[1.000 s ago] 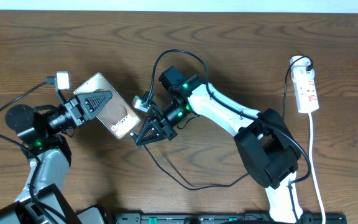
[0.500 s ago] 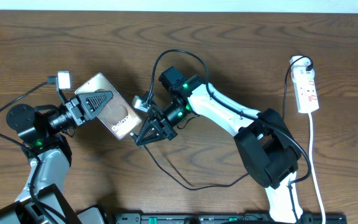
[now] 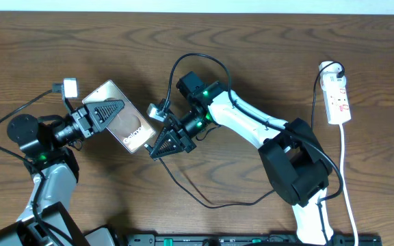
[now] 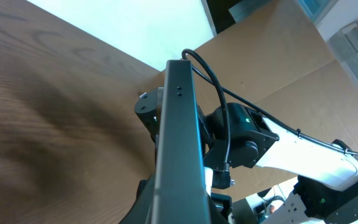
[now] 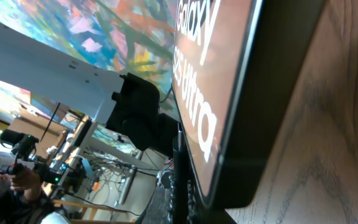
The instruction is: Plug charger to phone and switch on socket
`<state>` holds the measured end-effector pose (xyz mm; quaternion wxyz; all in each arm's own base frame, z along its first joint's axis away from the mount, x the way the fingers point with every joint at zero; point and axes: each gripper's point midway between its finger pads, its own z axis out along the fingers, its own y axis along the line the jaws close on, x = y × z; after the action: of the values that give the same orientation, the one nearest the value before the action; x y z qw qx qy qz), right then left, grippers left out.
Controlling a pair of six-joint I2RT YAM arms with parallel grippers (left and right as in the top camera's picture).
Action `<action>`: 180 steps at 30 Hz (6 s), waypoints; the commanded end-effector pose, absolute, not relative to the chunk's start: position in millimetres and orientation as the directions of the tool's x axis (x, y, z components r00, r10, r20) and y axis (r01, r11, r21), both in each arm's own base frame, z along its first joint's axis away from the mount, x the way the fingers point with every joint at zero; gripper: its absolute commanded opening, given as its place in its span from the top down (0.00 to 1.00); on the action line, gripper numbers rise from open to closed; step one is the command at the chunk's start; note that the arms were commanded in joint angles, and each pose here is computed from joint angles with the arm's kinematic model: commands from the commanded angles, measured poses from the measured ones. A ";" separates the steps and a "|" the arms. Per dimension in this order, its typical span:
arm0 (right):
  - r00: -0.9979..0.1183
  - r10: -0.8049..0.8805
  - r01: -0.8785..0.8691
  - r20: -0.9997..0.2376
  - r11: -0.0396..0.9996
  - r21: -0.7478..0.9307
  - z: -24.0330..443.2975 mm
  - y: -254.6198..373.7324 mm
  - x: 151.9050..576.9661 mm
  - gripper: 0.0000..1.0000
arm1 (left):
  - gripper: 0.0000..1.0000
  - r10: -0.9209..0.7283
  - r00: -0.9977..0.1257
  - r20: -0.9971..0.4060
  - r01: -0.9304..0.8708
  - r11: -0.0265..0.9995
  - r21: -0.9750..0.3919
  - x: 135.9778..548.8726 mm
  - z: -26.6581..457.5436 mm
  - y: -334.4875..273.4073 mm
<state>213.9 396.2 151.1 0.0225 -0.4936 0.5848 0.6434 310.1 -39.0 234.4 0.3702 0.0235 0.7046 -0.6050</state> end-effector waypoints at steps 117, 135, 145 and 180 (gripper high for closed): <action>-0.564 -0.529 -0.578 -0.634 -0.296 0.761 157.1 398.7 228.8 0.99 | 0.92 -0.411 -0.735 -0.540 0.475 0.257 -0.842 308.5 236.0 -41.0; -0.586 -0.539 -0.557 -0.605 -0.275 0.784 157.4 399.7 229.8 0.99 | 0.93 -0.410 -0.734 -0.540 0.475 0.258 -0.841 308.5 236.0 -41.0; -0.599 -0.545 -0.550 -0.587 -0.253 0.796 156.4 401.6 232.5 0.99 | 0.93 -0.411 -0.735 -0.540 0.475 0.257 -0.842 308.5 236.0 -41.0; -0.596 -0.531 -0.572 -0.602 -0.245 0.783 157.5 409.1 241.6 0.99 | 0.93 -0.370 -0.741 -0.561 0.504 0.245 -0.828 304.4 231.7 -55.8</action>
<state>236.4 408.8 154.4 0.0114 -0.4513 0.6188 0.6428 320.5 -31.9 235.6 0.3945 -0.0006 0.7025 -0.5923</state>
